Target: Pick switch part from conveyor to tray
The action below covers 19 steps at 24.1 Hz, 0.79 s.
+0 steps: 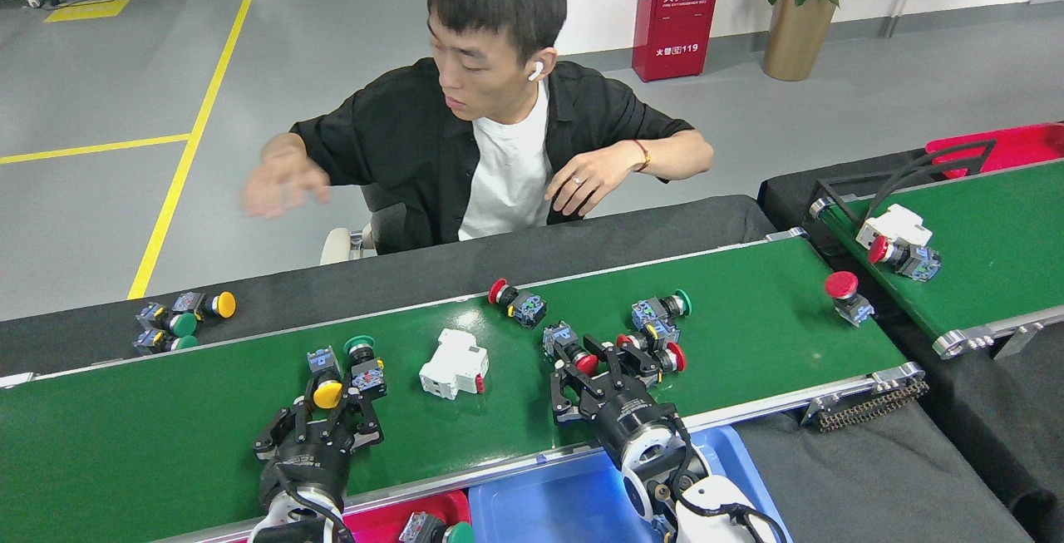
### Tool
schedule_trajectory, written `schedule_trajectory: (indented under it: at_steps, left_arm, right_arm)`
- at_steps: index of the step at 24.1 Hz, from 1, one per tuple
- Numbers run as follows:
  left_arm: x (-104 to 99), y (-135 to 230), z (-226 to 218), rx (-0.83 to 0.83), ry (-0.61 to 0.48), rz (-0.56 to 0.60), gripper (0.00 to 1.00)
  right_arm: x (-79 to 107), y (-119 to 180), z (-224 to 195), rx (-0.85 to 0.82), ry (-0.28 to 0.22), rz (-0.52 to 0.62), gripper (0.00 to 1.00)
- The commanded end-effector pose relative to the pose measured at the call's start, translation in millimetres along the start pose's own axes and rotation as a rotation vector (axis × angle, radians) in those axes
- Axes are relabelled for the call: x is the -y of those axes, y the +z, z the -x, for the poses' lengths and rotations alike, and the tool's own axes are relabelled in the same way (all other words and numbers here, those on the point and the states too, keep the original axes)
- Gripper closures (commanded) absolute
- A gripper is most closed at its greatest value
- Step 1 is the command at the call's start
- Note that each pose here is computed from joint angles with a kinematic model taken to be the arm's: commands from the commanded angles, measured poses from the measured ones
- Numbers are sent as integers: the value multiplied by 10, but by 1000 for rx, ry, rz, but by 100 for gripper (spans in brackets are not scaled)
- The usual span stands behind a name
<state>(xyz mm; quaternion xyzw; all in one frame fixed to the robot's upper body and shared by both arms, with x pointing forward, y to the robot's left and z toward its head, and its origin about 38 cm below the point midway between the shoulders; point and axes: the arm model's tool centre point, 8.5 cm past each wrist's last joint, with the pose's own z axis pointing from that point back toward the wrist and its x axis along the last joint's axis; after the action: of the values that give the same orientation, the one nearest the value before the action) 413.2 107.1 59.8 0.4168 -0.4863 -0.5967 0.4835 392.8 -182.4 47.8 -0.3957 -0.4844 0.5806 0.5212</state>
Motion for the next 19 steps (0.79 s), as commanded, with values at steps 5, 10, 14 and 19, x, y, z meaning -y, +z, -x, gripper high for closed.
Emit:
schedule_trajectory:
  at_steps: [5,10,14,19]
  left_arm:
    - [-110,926,-316,304,-30,-112,82]
    - [552,1482,-261,400,-61,63,31]
    - [642,1561,-231,394,-54,89,3]
    - [609,1491,18,294,-39,75,1]
  right_arm:
    - [68,18,-36,54,18,-12,98]
    - [333,157,-137,130,40,73,98]
    - [327,429,-340,267,55,98,98]
    - [137,723,-704,478,88,70,98]
